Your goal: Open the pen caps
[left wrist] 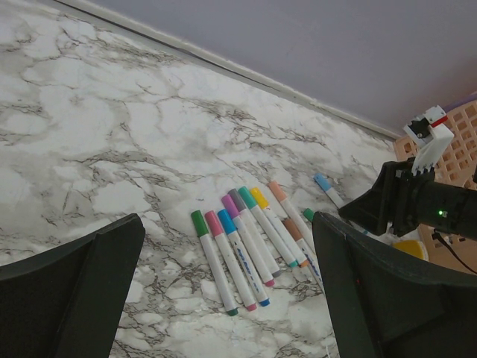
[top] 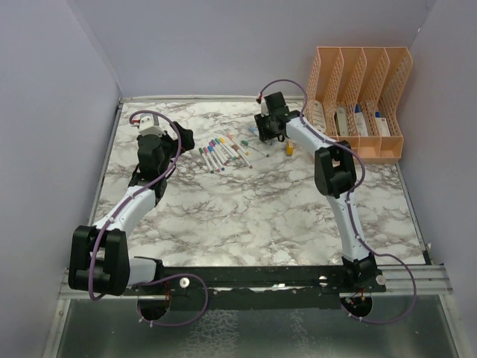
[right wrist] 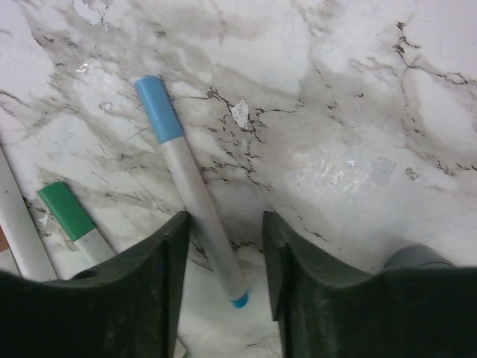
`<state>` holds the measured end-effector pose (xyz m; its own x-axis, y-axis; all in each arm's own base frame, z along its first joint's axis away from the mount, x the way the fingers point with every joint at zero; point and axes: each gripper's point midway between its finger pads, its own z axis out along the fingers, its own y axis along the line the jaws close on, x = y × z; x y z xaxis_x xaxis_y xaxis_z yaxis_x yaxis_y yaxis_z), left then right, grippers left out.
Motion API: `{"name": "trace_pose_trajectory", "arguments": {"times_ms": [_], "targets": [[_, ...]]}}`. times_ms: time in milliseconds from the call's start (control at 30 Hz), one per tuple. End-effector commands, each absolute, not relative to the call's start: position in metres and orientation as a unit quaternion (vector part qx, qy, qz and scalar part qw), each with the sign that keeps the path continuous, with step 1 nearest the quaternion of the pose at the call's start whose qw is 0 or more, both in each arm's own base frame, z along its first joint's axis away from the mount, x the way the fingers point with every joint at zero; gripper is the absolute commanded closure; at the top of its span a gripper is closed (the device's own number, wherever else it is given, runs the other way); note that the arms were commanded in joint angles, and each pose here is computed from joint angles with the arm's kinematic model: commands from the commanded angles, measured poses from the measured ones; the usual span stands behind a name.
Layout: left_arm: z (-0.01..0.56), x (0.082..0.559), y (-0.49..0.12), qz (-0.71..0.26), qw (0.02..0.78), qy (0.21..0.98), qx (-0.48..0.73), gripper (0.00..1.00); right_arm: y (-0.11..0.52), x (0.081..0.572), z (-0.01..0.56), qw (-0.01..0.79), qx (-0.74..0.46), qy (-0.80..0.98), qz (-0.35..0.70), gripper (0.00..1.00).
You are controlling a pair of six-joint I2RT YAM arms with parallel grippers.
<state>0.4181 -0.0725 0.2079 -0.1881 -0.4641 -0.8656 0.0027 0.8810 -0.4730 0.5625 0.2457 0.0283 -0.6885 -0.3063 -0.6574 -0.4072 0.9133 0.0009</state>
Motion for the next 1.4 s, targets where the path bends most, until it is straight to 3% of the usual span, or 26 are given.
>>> {"name": "trace_pose_trajectory", "arguments": {"times_ms": [0, 300, 800, 1033, 1367], "targets": [[0.216, 0.415, -0.076, -0.202, 0.625, 0.739, -0.15, 0.01, 0.238, 0.539, 0.005, 0.294, -0.201, 0.931, 0.079, 0.65], [0.216, 0.416, -0.078, -0.209, 0.622, 0.739, -0.151, 0.01, 0.242, 0.534, 0.001, 0.284, -0.213, 0.93, 0.091, 0.98], [0.219, 0.416, -0.086, -0.234, 0.616, 0.737, -0.154, 0.01, 0.257, 0.55, 0.099, 0.414, -0.194, 0.878, 0.141, 0.99], [0.218, 0.417, -0.104, -0.288, 0.598, 0.732, -0.149, 0.02, 0.269, 0.529, 0.151, 0.461, -0.193, 0.843, 0.201, 0.99], [0.221, 0.419, -0.126, -0.353, 0.581, 0.72, -0.14, 0.06, 0.277, 0.483, 0.168, 0.471, -0.199, 0.832, 0.214, 0.99]]}}
